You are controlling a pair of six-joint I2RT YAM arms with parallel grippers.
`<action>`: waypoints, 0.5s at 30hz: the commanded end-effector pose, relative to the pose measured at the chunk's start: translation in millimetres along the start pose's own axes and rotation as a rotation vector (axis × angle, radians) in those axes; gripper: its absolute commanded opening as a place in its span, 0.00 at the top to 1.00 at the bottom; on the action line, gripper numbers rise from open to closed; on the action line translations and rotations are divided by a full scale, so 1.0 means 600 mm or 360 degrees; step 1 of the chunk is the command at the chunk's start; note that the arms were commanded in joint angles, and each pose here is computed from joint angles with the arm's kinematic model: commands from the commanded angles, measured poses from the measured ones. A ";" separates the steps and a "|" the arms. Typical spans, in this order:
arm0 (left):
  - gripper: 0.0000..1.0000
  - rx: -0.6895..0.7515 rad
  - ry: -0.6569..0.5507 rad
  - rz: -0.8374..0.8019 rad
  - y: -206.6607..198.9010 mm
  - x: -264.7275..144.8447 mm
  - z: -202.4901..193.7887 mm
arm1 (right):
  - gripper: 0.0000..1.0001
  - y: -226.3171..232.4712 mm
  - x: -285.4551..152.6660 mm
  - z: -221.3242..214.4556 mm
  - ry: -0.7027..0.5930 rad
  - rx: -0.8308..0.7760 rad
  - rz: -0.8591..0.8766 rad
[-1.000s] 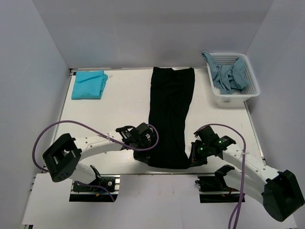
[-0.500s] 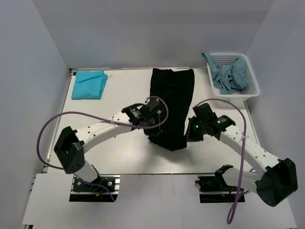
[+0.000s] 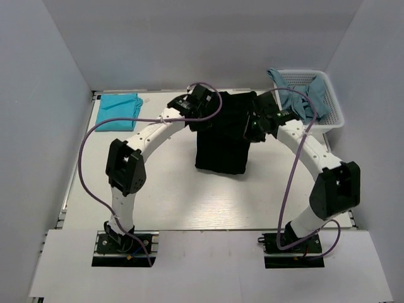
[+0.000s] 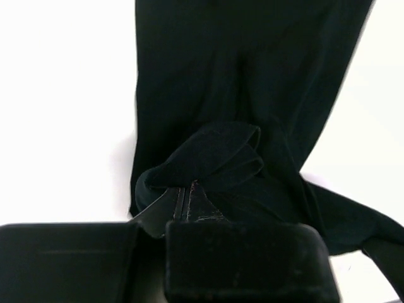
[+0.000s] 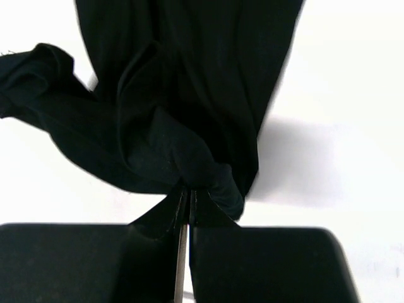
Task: Fold and stack the t-shirts
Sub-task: Fold the folded rectangular tshirt in 1/3 of the way
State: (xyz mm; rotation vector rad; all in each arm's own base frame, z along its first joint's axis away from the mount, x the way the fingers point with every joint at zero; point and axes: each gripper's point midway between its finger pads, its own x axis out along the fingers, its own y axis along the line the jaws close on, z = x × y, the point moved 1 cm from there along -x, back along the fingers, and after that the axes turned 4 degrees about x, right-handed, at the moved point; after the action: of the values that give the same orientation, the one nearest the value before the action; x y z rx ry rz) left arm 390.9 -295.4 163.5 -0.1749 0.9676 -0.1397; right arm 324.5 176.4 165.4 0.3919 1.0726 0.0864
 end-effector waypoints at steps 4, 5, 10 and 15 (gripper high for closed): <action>1.00 0.0207 -0.0200 -0.0239 -0.038 0.021 0.113 | 1.00 0.013 0.039 0.086 -0.0074 0.0002 0.0019; 1.00 0.0219 -0.0225 -0.0278 -0.048 0.031 0.118 | 1.00 0.016 0.037 0.093 -0.0058 0.0020 0.0056; 1.00 0.0212 -0.0267 -0.0416 -0.045 0.075 0.155 | 1.00 0.008 0.073 0.126 -0.0055 0.0048 0.0048; 1.00 0.0257 -0.0314 -0.0664 -0.065 0.101 0.183 | 1.00 0.004 0.105 0.175 -0.0113 0.0056 0.0065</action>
State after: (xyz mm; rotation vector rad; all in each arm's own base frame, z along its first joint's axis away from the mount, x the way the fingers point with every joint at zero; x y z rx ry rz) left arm 494.5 -321.6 135.0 -0.1874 0.8577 -0.4199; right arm 417.0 166.0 137.4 0.4349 1.0897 0.0467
